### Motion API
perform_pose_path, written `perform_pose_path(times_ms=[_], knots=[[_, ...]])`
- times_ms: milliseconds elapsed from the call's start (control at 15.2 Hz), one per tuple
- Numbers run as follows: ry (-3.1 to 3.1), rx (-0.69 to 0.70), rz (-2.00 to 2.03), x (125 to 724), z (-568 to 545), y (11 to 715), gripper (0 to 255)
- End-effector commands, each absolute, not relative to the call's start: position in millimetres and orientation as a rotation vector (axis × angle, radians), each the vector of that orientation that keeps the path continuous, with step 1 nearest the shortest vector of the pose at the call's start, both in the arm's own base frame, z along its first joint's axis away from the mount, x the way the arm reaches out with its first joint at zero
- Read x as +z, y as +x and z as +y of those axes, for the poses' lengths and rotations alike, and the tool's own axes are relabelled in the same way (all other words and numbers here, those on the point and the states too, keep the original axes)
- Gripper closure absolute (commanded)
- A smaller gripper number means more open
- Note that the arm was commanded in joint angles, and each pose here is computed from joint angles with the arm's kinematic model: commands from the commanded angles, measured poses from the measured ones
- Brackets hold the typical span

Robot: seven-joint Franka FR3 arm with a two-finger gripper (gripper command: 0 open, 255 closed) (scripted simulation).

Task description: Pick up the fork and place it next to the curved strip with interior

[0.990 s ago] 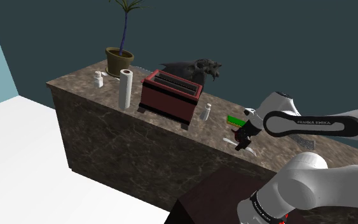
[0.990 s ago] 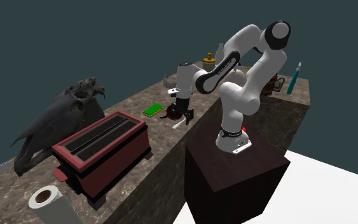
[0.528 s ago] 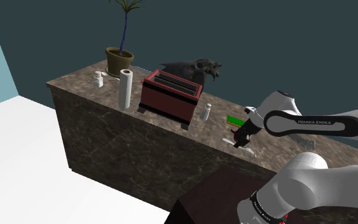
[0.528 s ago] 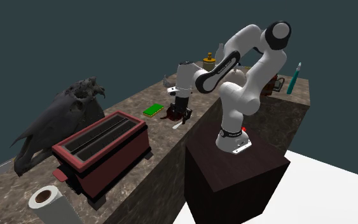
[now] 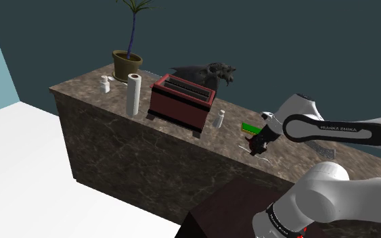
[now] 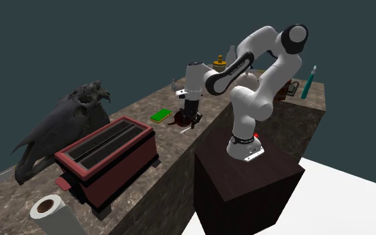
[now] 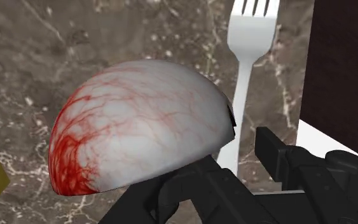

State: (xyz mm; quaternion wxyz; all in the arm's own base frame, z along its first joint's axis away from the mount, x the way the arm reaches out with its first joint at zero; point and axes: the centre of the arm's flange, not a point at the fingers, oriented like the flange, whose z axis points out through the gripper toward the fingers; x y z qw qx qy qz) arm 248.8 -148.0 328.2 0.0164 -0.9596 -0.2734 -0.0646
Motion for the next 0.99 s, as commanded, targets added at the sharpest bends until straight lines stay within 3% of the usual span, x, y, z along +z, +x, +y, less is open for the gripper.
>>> perform_pose_path(times_ms=[0,330,396,594,924], knots=[[-2.979,-0.185,-0.849,336.0,-147.1,247.7,255],[-2.979,-0.187,-0.849,351.7,-147.0,247.8,255],[-2.979,-0.187,-0.849,351.8,-147.0,247.8,0],[-2.86,-0.011,-0.69,349.1,-191.8,251.2,0],[-2.86,-0.011,-0.69,323.2,-186.7,250.1,0]])
